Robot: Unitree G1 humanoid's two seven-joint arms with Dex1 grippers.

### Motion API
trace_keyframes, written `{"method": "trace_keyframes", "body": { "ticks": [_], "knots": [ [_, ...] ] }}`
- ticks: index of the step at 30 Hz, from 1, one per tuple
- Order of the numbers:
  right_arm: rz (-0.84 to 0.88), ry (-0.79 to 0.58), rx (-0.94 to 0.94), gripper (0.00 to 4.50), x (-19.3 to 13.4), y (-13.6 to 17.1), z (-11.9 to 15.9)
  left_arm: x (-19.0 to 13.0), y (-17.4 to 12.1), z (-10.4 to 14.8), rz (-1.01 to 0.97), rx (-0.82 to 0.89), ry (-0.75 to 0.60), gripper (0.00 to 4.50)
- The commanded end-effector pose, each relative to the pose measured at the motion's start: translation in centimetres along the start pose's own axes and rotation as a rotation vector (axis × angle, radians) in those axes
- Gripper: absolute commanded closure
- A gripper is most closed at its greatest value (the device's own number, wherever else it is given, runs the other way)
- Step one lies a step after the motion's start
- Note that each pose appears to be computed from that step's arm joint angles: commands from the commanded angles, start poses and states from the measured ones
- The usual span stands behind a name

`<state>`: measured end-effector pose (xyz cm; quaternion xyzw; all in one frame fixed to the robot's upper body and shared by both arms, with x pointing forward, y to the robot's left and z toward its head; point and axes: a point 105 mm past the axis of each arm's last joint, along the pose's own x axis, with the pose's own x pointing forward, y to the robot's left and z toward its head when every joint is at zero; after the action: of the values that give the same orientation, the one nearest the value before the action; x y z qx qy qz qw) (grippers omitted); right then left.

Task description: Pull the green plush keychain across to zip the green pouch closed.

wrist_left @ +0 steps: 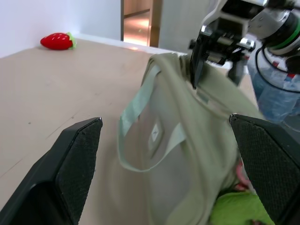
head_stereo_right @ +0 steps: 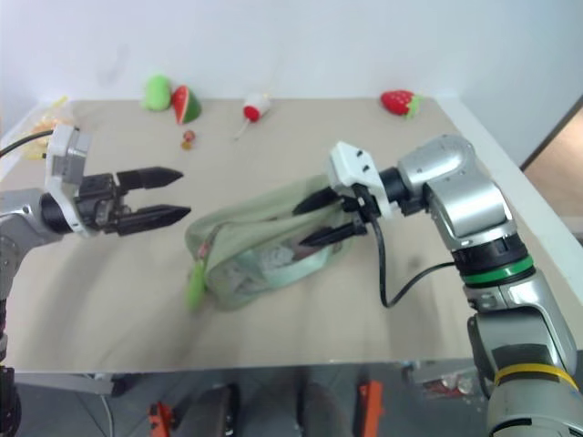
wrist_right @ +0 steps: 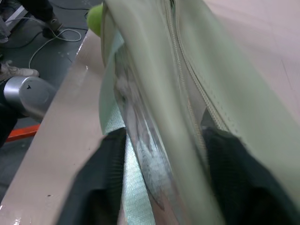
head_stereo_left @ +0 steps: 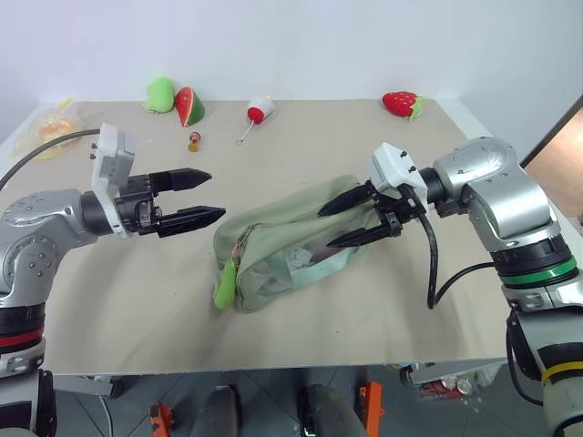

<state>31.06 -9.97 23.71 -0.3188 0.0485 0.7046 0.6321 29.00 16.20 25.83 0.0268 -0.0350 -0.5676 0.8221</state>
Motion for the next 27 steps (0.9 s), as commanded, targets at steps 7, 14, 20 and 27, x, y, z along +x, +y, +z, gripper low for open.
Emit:
{"method": "trace_keyframes", "body": {
  "ticks": [7, 14, 20, 27],
  "knots": [
    [0.068, 0.013, -0.024, 4.48, -0.2, 0.8, 0.0, -0.1, -1.8, 2.0, -0.056, 0.061, -0.012, 0.0],
    [-0.207, -0.017, -0.063, 4.48, -1.4, -3.7, 0.9, -1.0, -0.3, 2.1, 0.018, 0.025, -0.064, 0.0],
    [-0.373, -0.107, -0.084, 4.48, -2.6, -7.2, 3.3, -2.3, 1.5, 2.1, 0.091, -0.053, -0.143, 0.0],
    [-0.356, -0.107, -0.099, 4.48, -2.0, -7.2, 3.4, -3.9, 2.9, 1.6, 0.187, -0.085, -0.17, 0.0]
  ]
}}
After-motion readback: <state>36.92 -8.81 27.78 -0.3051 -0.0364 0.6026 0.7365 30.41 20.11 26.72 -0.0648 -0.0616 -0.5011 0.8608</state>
